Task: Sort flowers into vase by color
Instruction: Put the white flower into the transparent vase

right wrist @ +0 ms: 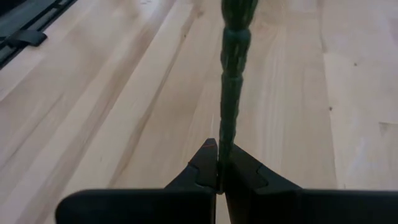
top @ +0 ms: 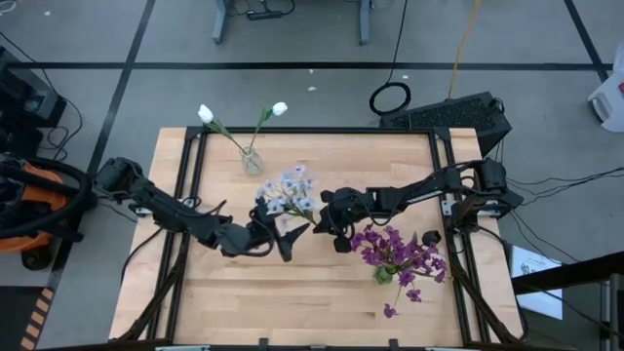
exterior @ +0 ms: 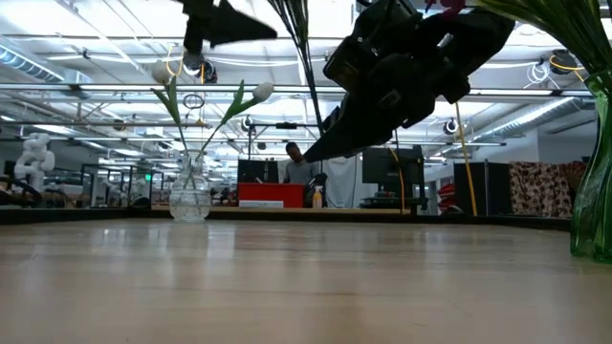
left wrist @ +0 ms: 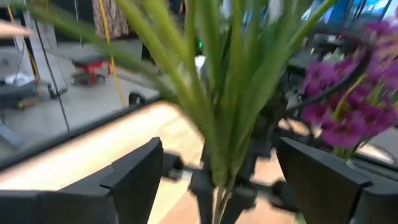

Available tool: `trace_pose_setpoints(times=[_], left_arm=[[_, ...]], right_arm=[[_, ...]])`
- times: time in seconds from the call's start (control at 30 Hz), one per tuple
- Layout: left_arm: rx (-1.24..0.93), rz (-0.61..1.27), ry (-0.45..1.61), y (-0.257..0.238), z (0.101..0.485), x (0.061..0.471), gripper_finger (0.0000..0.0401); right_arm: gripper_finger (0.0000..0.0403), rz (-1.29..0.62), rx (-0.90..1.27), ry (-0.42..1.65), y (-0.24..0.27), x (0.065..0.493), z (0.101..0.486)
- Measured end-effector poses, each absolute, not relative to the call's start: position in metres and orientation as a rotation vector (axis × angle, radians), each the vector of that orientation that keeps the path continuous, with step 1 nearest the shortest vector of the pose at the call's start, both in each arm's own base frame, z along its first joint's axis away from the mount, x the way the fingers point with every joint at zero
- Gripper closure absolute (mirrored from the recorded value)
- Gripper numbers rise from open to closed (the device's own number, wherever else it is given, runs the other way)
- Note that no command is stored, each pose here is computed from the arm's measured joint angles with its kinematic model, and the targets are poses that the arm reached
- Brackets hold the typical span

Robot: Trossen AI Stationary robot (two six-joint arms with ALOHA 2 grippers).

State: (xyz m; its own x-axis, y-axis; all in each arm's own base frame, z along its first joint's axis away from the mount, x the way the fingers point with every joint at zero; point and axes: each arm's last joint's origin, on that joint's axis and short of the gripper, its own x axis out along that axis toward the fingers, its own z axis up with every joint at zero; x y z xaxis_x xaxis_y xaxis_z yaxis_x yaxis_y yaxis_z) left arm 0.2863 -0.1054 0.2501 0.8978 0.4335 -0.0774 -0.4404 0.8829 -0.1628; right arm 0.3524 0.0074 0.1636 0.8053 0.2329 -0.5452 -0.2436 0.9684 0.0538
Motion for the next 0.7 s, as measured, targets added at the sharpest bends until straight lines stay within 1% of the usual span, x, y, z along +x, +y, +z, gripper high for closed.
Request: trace_pose_setpoints(times=[0.13, 0.43, 0.7], left_arm=[[-0.132, 0.454, -0.005, -0.106, 0.257, 0.286, 0.0083], [-0.147, 0.467, -0.047, -0.1, 0.262, 0.289, 0.0083], [-0.109, 0.405, -0.105, -0.096, 0.271, 0.291, 0.0083]], right_arm=[[0.0397, 0.255, -0.019, 0.581, 0.007, 0.352, 0.164], [0.0397, 0.255, -0.019, 0.58, 0.007, 0.352, 0.164], [0.0397, 0.256, -0.025, 0.578, 0.007, 0.353, 0.164]])
